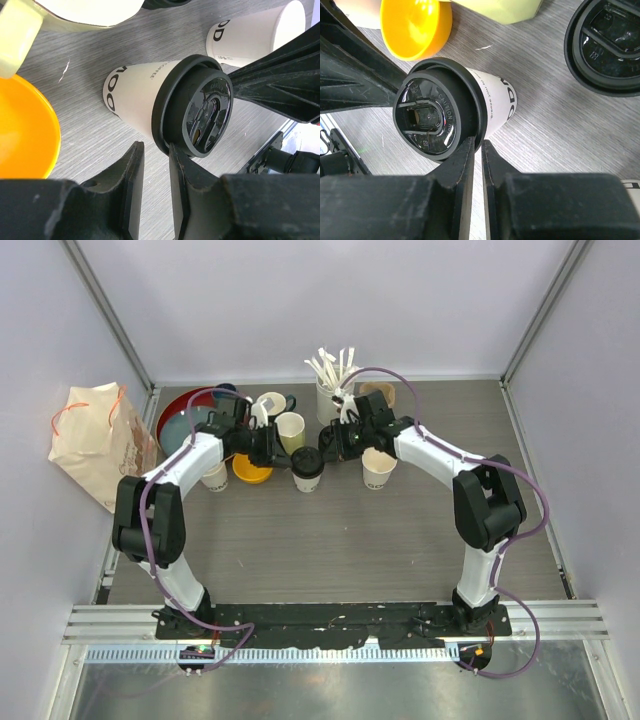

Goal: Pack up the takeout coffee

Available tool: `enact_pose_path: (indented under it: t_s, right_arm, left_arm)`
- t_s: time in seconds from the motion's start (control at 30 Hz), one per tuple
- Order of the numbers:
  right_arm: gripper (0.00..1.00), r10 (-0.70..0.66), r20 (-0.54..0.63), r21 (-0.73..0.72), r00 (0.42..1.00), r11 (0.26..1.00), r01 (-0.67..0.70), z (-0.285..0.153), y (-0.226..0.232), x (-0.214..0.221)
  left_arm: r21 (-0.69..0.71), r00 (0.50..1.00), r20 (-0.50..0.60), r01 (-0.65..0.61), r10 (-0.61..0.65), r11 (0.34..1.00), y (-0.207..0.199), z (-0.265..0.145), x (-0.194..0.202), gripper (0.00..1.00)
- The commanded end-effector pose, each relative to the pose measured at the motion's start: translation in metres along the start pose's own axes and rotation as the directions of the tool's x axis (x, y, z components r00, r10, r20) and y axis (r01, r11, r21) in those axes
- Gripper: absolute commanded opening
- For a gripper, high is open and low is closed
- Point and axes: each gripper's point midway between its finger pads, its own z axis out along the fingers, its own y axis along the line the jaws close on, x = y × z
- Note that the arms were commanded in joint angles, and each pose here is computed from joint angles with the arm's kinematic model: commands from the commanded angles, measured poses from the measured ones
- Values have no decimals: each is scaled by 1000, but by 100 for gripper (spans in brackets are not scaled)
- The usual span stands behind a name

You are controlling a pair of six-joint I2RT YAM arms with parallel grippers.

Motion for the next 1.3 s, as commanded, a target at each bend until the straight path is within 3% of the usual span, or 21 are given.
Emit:
enact_pose_path:
  t_s: [0.0, 0.37, 0.67, 0.73, 0.8, 0.83, 0.93, 0.97, 1.07, 1.1, 1.2, 1.27]
  right_arm:
    - [17, -10, -38, 5, 999, 1000, 10, -3, 7, 1]
    - [25, -36, -2, -4, 999, 999, 36, -10, 18, -24]
    - [39, -96, 8, 31, 995, 995, 96, -18, 17, -35]
    - [45, -150, 23, -5, 988, 989, 150, -24, 27, -42]
    - [76, -271, 53, -39, 961, 961, 273, -35, 40, -50]
    - [85, -334, 63, -49, 941, 940, 337, -38, 46, -51]
    - [86, -572, 131, -127, 810, 800, 586, -49, 70, -54]
    - [87, -668, 167, -151, 725, 709, 688, -50, 74, -55]
    - [89, -763, 223, -227, 607, 565, 794, -52, 86, -49]
    - [89, -816, 239, -237, 526, 476, 847, -46, 83, -46]
    - [90, -866, 254, -310, 431, 349, 884, -36, 80, -35]
    - [91, -875, 237, -341, 422, 332, 879, -34, 80, -37]
  left_arm:
    - [11, 996, 34, -79, 78, 997, -15, -11, -18, 31]
    - [-8, 996, 39, -83, 83, 997, -10, -12, -25, 33]
    - [-30, 993, 53, -99, 101, 995, -12, -17, -33, 36]
    - [-35, 992, 61, -108, 110, 994, -13, -19, -35, 36]
    - [-42, 991, 60, -113, 116, 993, -13, -22, -35, 38]
    - [-44, 991, 60, -115, 117, 992, -13, -22, -36, 39]
    - [-46, 991, 66, -115, 118, 992, -13, -24, -37, 42]
    - [-46, 991, 65, -114, 117, 992, -13, -25, -37, 43]
    - [-59, 992, 61, -109, 113, 992, -10, -25, -35, 45]
    - [-65, 991, 62, -110, 114, 992, -9, -25, -35, 45]
    - [-69, 992, 58, -107, 111, 992, -6, -26, -33, 44]
    - [-69, 992, 63, -105, 109, 992, -6, -29, -34, 45]
